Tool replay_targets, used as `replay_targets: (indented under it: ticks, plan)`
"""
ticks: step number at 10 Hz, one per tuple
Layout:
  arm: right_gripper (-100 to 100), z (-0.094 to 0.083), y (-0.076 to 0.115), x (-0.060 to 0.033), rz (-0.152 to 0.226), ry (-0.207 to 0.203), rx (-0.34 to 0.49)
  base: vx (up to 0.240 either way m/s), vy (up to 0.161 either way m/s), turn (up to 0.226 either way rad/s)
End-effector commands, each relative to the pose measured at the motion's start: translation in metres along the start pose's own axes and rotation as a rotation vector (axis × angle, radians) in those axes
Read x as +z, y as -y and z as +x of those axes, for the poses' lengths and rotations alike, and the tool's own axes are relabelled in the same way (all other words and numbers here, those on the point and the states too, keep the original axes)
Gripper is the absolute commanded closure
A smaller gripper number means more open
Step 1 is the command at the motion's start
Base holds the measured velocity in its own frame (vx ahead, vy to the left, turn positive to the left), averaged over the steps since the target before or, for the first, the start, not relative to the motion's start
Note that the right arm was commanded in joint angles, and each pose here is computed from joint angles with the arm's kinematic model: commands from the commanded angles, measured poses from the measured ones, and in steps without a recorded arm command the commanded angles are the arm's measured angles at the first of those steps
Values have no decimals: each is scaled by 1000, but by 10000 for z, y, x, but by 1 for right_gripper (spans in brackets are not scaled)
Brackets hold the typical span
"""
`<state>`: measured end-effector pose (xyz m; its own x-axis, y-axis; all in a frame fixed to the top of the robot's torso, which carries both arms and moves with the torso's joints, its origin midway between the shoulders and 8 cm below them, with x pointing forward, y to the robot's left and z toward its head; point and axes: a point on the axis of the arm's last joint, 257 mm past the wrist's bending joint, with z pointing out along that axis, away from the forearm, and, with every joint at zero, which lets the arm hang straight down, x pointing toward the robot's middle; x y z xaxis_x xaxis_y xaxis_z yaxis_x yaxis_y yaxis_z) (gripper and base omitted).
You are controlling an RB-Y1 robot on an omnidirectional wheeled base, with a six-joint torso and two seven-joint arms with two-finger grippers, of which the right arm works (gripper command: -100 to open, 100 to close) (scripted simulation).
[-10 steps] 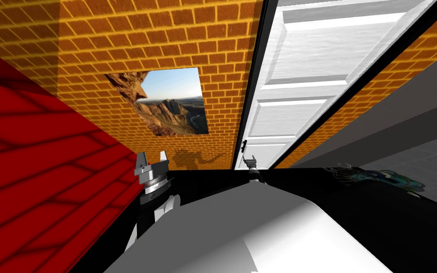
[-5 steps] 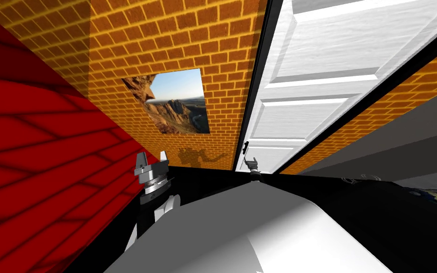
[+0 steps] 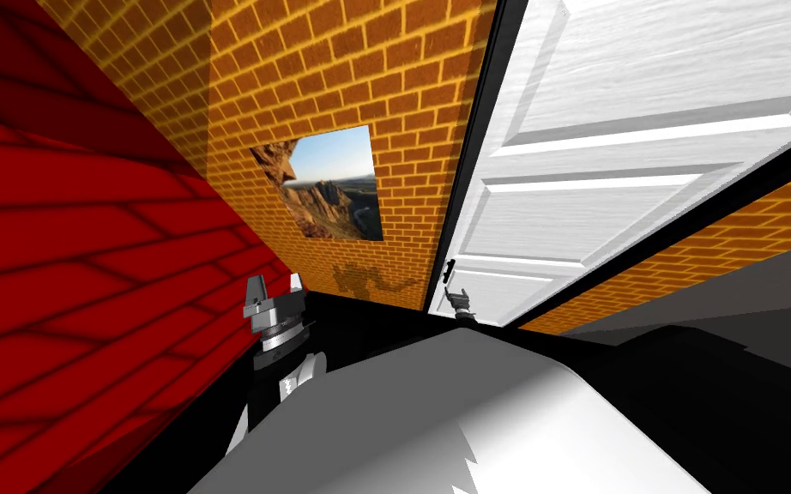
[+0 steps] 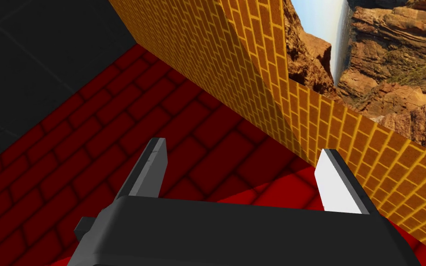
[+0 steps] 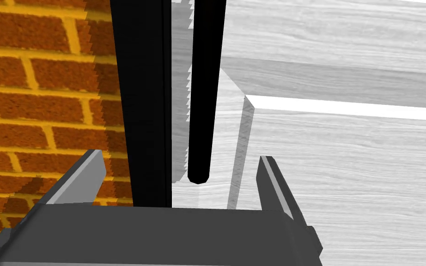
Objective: Pull the door open
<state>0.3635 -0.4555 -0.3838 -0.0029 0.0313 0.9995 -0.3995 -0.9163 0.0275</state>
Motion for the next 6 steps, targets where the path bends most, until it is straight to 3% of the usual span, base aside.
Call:
replay_targets:
  ticks: [1, 3, 6]
  plan:
    - [-100, -68, -64, -26, -13, 13, 24, -13, -95, 142]
    - [-100, -53, -39, -11, -12, 9, 17, 33, -47, 22]
    - [-100, -61, -35, 1, -18, 9, 18, 154, -81, 30]
